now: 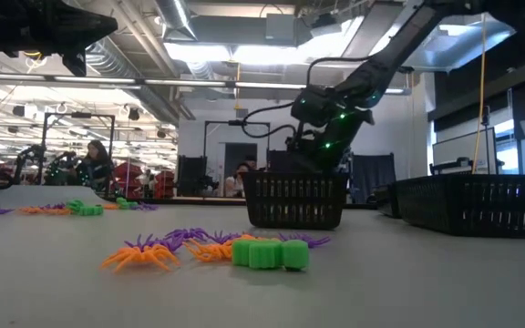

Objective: Sort Halloween decoration
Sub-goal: Put the purple spider toy into the top bin

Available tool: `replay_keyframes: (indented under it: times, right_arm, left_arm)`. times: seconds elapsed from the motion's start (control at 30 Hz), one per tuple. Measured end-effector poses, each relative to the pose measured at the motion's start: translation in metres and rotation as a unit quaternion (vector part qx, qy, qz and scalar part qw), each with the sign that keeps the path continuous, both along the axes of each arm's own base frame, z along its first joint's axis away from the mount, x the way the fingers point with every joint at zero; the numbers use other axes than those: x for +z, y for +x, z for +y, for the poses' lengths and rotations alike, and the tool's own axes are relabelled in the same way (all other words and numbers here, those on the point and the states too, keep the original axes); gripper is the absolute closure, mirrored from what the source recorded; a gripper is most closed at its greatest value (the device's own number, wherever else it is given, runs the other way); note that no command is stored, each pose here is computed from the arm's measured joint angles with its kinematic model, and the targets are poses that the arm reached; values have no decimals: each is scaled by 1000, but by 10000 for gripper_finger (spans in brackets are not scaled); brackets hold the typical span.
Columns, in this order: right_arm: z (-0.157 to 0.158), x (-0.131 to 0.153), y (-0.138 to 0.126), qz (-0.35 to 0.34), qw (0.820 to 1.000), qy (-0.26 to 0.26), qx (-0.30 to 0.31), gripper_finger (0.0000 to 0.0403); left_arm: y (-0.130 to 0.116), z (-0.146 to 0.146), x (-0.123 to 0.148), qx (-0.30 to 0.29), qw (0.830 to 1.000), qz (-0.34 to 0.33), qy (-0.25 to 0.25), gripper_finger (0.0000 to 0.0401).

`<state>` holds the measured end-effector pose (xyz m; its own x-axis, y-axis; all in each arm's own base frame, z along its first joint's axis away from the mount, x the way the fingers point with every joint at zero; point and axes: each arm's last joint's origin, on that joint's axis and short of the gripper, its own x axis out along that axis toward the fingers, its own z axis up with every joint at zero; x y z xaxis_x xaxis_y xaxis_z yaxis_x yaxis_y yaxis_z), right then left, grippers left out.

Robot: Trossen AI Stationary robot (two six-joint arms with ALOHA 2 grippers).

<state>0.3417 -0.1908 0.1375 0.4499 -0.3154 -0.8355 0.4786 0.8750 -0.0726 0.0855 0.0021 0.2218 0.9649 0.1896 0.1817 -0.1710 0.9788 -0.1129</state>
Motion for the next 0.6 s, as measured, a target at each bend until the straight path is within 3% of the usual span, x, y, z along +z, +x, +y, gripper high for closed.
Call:
replay_keyframes:
  times: [0.3, 0.6]
  right_arm:
    - [-2, -6, 3, 20, 1000, 1, 4, 275]
    - [-1, -4, 1, 28, 999, -4, 16, 393]
  left_arm:
    - [0, 0, 0, 1, 1000, 0, 0, 401]
    - [0, 0, 0, 1, 1000, 0, 0, 401]
